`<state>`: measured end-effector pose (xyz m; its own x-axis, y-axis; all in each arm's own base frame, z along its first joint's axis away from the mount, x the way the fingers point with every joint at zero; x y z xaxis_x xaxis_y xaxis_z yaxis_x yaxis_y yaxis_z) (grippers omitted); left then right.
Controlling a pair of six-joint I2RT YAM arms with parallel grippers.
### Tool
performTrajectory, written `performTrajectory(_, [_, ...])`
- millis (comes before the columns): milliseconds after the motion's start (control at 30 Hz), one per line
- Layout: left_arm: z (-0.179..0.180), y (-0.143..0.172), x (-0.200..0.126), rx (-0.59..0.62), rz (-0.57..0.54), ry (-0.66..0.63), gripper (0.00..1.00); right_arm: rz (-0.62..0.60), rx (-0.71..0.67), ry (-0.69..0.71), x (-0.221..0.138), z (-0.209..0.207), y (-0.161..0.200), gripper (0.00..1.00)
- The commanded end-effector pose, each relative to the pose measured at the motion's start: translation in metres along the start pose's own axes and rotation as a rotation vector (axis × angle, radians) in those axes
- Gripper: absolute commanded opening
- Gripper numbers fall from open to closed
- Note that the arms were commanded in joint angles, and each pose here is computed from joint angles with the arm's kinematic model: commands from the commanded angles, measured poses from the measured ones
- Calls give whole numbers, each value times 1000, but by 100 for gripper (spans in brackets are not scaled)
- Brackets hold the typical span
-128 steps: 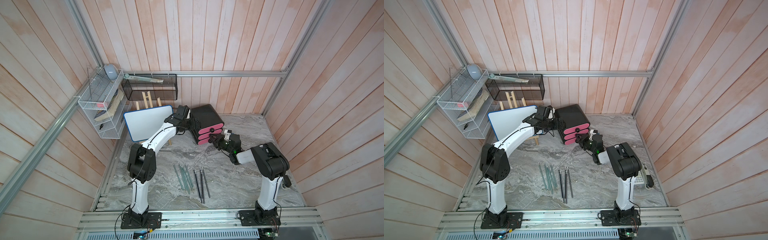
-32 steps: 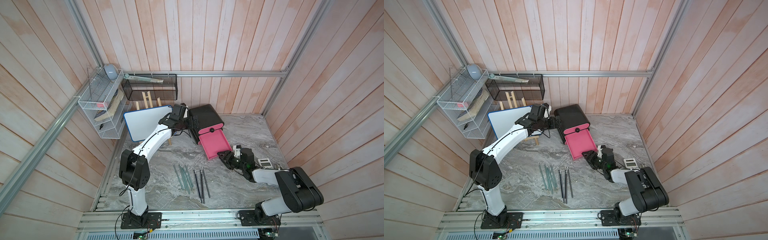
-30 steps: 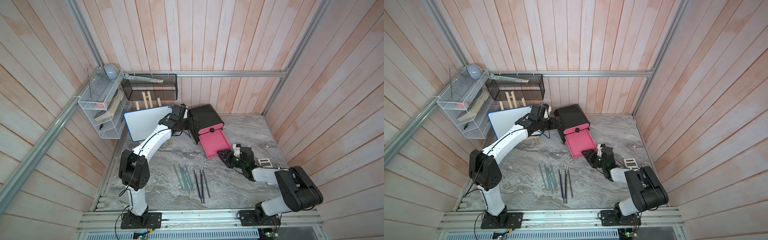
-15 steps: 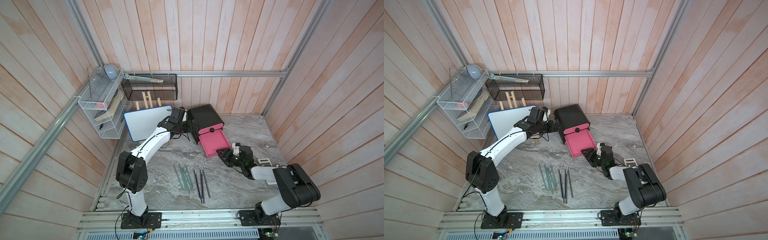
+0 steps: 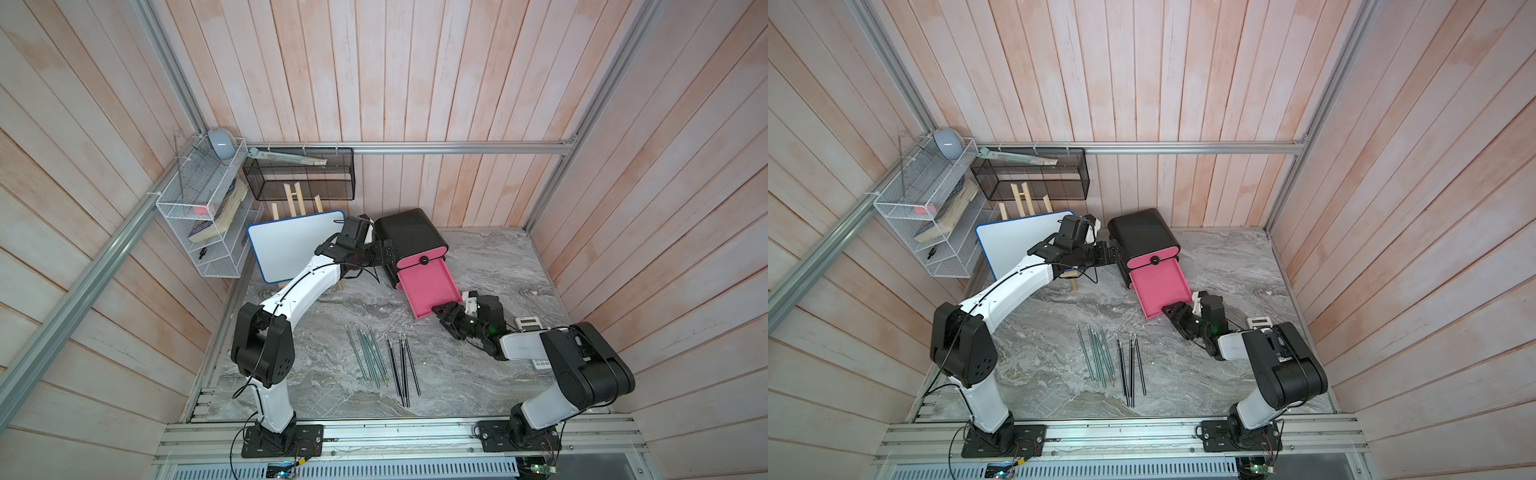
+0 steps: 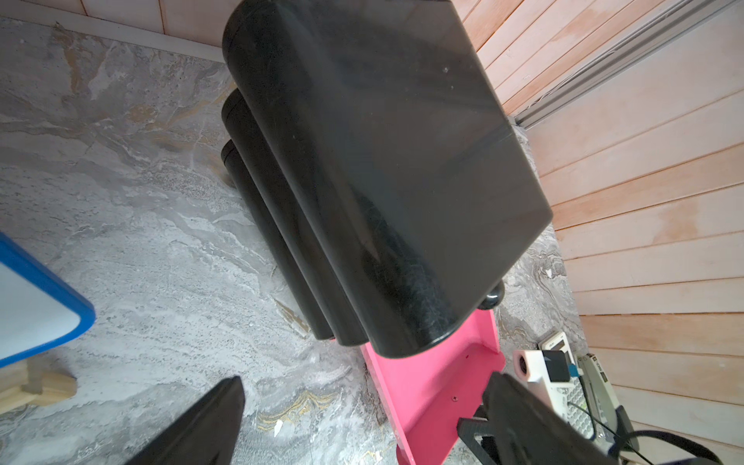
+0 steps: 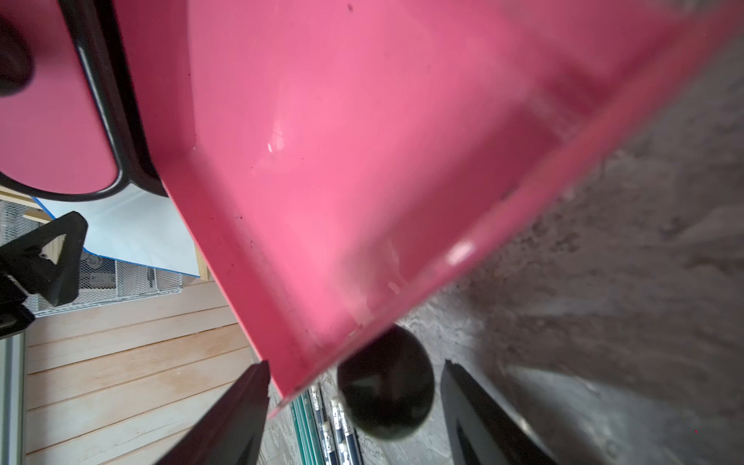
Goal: Please place the pencils in the drawer according to their color
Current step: Open the drawer in the storage box.
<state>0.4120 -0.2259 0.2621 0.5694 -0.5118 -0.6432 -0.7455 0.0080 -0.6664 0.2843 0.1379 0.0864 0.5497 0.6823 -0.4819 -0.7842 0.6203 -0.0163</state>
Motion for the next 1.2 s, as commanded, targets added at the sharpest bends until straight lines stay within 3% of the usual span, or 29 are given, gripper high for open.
performTrajectory(0, [-5,-6,-14,4,-40,27,100,23,-17,4,1,-3,2,73])
performTrajectory(367, [-7,-1,-27,4,-43,42,99,40,-130,8,-35,15,19,73])
performTrajectory(633, [-2,45,-49,-35,9,47,100,92,-240,167,-57,14,45,66])
performTrajectory(967, [6,117,-62,-127,79,52,100,192,-470,406,-36,19,105,55])
performTrajectory(1167, [8,134,-62,-162,84,55,100,240,-600,510,-17,22,132,50])
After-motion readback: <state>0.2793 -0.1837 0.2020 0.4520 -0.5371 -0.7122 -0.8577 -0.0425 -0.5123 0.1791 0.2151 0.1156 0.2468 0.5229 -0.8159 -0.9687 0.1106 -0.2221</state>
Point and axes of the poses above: each gripper's point midway between its finger pads, its own x axis out along the fingers, its own z axis along the line the jaws close on, y = z × x, the point moved 7 cm from there along -x, back along the fingers, and after that the axes turned 9 degrees about x, right-handed, at the moved point
